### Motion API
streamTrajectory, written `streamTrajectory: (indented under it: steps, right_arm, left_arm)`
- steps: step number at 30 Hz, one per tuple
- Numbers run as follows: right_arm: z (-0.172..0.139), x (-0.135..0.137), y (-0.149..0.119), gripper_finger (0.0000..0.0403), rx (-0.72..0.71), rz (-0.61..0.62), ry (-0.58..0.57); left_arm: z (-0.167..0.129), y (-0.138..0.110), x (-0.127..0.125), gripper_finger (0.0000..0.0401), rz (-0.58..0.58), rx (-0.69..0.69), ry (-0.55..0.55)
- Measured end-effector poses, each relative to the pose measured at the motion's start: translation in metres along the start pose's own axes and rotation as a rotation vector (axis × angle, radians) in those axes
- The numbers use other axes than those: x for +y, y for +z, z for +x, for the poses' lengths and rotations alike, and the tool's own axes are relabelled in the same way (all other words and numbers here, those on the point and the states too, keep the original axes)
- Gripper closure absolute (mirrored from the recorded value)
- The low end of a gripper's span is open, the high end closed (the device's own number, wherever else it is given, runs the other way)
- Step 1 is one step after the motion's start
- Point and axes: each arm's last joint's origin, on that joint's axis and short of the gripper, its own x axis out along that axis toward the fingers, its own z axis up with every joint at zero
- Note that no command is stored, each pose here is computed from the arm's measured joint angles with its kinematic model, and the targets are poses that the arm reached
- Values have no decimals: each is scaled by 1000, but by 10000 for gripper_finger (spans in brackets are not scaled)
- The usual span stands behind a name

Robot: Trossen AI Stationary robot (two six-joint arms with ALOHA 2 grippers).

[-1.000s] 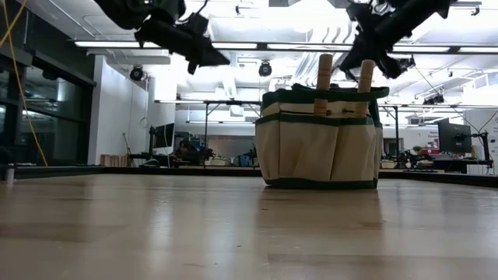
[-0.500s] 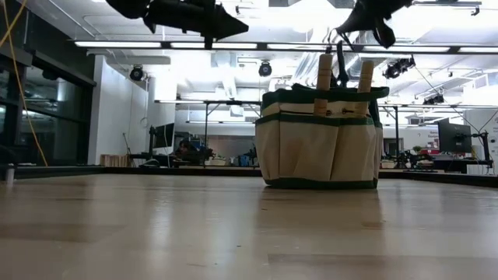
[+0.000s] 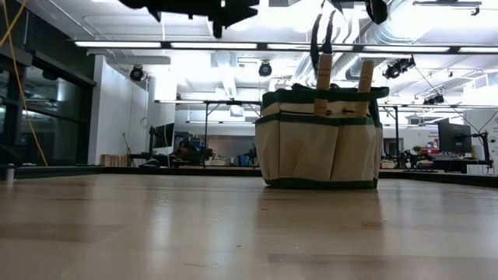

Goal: Pick & Place Garden tools in Gardening bag
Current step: Put the shear scissor into the gardening bag

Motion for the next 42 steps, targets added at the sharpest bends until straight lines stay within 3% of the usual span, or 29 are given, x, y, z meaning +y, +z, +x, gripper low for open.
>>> streamTrajectory:
  steps: [9, 19, 31, 42]
  right_arm:
    - [15, 28, 7, 399, -2, -26, 44]
    - [44, 62, 20, 399, -17, -48, 75]
    - [90, 94, 20, 399, -23, -59, 83]
    - [101, 105, 18, 399, -42, -45, 68]
  left_arm:
    - [-1, 55, -13, 209, 52, 29, 11]
    - [-12, 96, -20, 205, 71, 28, 0]
    - [-14, 97, -25, 205, 28, 73, -134]
    - [-14, 87, -24, 205, -9, 168, -134]
